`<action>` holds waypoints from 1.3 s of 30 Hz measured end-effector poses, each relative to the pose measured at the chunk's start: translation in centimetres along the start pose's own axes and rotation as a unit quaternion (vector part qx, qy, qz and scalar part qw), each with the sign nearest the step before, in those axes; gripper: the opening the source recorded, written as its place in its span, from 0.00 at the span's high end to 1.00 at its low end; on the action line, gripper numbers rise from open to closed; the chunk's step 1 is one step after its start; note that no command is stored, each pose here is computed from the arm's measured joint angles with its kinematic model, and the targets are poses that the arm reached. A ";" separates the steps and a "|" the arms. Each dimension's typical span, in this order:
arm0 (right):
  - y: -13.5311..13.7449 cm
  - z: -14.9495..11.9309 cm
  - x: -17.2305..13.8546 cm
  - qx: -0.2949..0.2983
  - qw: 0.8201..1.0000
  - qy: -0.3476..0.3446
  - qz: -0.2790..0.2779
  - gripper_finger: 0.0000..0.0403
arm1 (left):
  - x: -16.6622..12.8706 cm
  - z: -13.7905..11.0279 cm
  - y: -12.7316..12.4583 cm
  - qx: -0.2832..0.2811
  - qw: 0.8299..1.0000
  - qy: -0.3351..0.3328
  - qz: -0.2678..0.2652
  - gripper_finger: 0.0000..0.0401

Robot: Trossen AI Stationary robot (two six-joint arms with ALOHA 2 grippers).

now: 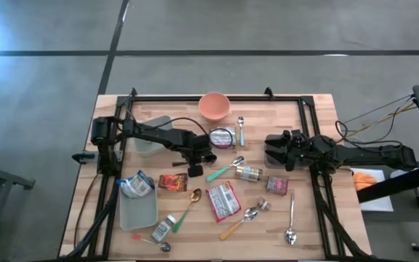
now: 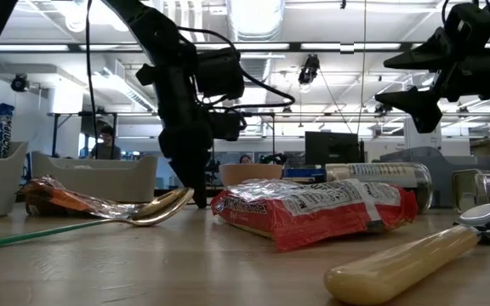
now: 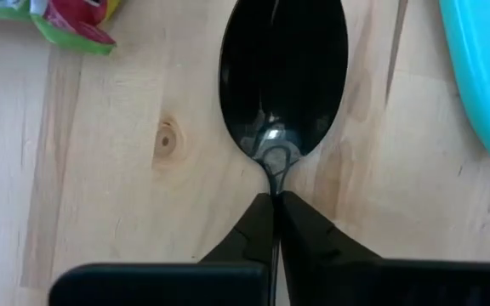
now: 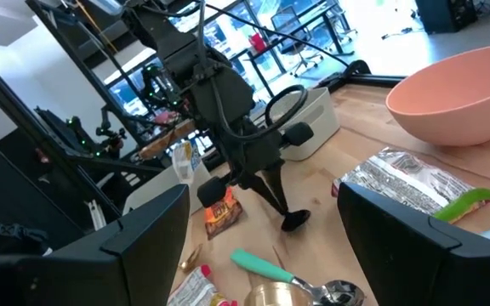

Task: Pick & Place Food Item
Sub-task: Put the black spoon into the black bin

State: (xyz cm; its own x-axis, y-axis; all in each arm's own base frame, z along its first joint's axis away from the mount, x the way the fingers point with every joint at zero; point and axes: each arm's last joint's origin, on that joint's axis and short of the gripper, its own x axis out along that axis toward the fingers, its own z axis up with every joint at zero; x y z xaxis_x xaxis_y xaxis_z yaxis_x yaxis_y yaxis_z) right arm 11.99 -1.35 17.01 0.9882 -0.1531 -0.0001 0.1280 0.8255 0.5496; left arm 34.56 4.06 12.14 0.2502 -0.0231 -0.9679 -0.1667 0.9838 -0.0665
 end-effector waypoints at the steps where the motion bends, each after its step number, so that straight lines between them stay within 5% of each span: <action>1: 0.0 0.0 0.0 0.000 1.000 0.000 0.000 0.26 | 0.0 0.0 0.0 -0.001 1.000 0.001 0.000 0.99; 9: 0.0 0.0 0.0 0.001 1.000 -0.001 0.000 0.26 | -1.9 -0.2 -0.3 -0.020 0.999 -0.012 -0.024 1.00; 16: -0.1 0.3 0.0 0.018 0.999 -0.034 -0.026 0.26 | -7.9 1.1 -0.6 -0.013 0.988 -0.152 -0.031 1.00; 21: 0.0 0.3 0.0 0.040 0.998 -0.034 -0.023 0.26 | -12.2 2.2 -1.0 -0.001 0.955 -0.294 -0.048 1.00; 28: 0.4 0.6 0.2 0.030 0.998 -0.047 0.003 0.26 | -15.7 4.4 -1.7 0.043 0.871 -0.477 -0.107 1.00; 34: 1.3 1.0 0.7 -0.008 0.995 -0.039 0.096 0.26 | -15.8 4.6 -1.5 0.044 0.863 -0.493 -0.105 1.00; 39: 1.8 1.5 1.9 -0.033 0.995 -0.020 0.092 0.26 | -15.9 4.7 -1.6 0.047 0.859 -0.499 -0.107 1.00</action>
State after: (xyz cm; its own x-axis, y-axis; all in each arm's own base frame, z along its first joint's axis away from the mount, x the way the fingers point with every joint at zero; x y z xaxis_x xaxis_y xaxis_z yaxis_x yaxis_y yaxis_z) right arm 14.01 -0.97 19.25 0.9915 -0.0167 0.1290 -0.0479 0.8750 0.4818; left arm 35.29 3.70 28.81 0.9661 -0.0868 -0.2432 0.0504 0.9871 -0.1521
